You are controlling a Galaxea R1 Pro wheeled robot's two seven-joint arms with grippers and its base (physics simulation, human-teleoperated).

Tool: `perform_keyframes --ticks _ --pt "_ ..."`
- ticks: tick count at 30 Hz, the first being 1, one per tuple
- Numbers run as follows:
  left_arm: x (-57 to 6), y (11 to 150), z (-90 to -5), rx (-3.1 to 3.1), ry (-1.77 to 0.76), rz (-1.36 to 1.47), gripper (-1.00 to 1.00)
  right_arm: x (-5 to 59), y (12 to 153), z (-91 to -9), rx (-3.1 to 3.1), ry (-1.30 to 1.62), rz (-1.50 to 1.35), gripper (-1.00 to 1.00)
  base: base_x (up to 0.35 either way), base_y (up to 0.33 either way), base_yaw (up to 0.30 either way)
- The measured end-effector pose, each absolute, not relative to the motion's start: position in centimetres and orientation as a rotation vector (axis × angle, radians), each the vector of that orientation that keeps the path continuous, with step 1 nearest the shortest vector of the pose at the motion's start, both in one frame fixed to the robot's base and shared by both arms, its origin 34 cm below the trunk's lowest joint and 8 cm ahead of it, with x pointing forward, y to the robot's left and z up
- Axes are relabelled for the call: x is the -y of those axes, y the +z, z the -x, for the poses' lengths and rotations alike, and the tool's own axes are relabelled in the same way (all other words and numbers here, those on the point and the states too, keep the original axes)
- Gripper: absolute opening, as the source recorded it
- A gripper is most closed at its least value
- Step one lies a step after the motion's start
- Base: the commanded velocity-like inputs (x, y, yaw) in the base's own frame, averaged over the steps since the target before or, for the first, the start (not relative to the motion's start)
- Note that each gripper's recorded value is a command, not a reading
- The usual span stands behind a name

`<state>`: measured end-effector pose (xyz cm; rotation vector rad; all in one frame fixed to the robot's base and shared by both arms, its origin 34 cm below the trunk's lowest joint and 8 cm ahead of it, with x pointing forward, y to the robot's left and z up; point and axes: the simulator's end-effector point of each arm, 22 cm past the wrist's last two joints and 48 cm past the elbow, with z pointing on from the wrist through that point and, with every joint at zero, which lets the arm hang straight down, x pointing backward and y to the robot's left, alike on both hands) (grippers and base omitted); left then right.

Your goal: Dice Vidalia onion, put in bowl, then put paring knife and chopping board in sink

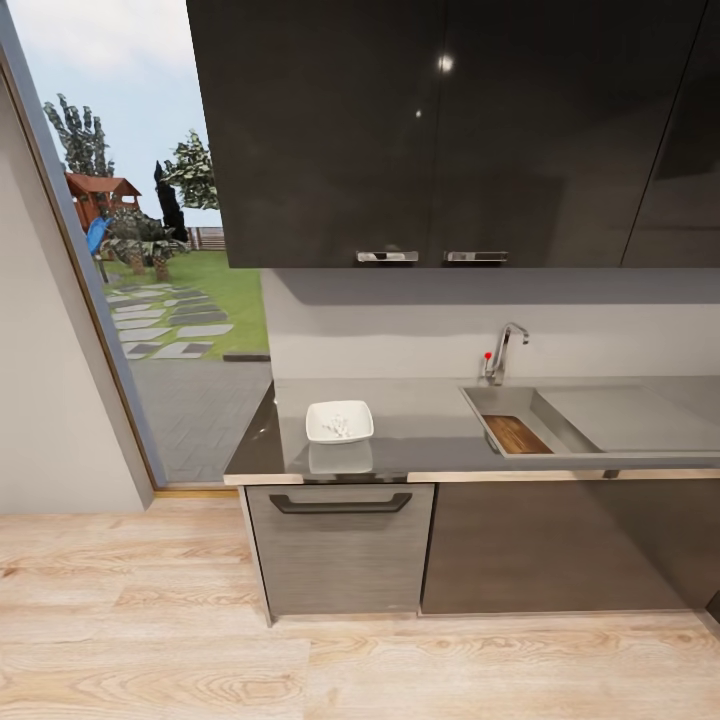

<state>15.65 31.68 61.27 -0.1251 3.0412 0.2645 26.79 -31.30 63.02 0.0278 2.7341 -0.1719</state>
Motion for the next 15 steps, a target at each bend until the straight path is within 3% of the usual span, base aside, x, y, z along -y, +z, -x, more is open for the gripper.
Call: perform_keyframes --ticks 15 --pt "-31.66 61.27 -15.66 -3.041 0.263 0.125 1.0 31.3 63.03 -26.8 -2.734 -0.172 -0.028 1.0 0.0 0.0 0.0"
